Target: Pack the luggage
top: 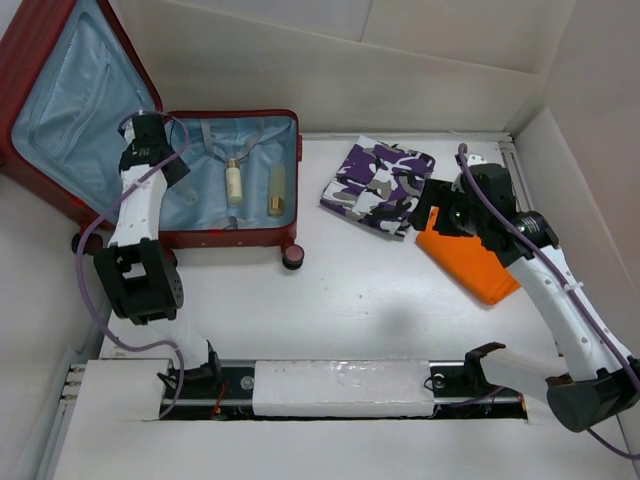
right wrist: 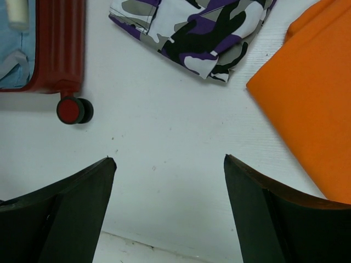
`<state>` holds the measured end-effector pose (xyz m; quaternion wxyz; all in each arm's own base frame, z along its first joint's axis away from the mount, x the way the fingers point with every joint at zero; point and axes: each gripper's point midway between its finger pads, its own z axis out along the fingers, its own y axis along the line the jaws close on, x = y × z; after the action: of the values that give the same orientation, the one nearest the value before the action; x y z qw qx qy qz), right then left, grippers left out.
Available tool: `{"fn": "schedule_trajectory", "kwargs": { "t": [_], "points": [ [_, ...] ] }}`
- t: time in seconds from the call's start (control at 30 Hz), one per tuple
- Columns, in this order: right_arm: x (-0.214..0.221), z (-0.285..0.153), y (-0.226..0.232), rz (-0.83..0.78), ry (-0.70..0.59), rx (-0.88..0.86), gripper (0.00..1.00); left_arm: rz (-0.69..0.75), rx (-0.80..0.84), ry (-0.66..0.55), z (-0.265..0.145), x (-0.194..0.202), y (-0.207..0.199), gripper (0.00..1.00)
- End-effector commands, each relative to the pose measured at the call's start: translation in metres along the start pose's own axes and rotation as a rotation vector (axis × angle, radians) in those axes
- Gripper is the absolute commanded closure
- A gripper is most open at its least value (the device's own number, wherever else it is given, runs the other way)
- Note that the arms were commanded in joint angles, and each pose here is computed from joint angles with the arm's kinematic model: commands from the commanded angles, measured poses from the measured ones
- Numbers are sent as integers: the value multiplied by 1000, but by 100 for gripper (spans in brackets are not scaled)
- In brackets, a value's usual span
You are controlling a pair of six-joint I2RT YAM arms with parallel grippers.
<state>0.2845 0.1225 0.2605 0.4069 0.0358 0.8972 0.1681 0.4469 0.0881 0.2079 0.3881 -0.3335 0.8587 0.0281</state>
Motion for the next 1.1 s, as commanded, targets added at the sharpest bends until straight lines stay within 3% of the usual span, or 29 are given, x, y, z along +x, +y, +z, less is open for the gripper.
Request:
{"fn": "schedule_trajectory", "kwargs": {
  "t": [0.0,0.23,0.43,0.53,0.57,0.77,0.97,1.07],
  "points": [
    [-14,-7,11,-12,-74,-39,14,0,-117,-12,17,-9,18,79],
    [-15,-7,9,-12,-79,-29,14,75,-250,64,55,17,41,79],
    [-17,-2,8,-12,-68,-13,14,88,-288,80,89,12,36,73],
    [-19,-3,12,-17,-63,-20,14,86,-253,72,95,8,23,57],
    [-18,-3,10,-17,-59,-7,14,91,-214,60,97,3,11,45],
    [-20,1,11,-23,-44,11,10,70,-49,2,78,-24,-35,20],
    [-23,3,15,-8,-45,13,8,44,80,-67,30,-56,-58,19],
    [-28,2,18,-7,-63,4,9,70,217,-98,-14,-56,-96,23]
  ]
}}
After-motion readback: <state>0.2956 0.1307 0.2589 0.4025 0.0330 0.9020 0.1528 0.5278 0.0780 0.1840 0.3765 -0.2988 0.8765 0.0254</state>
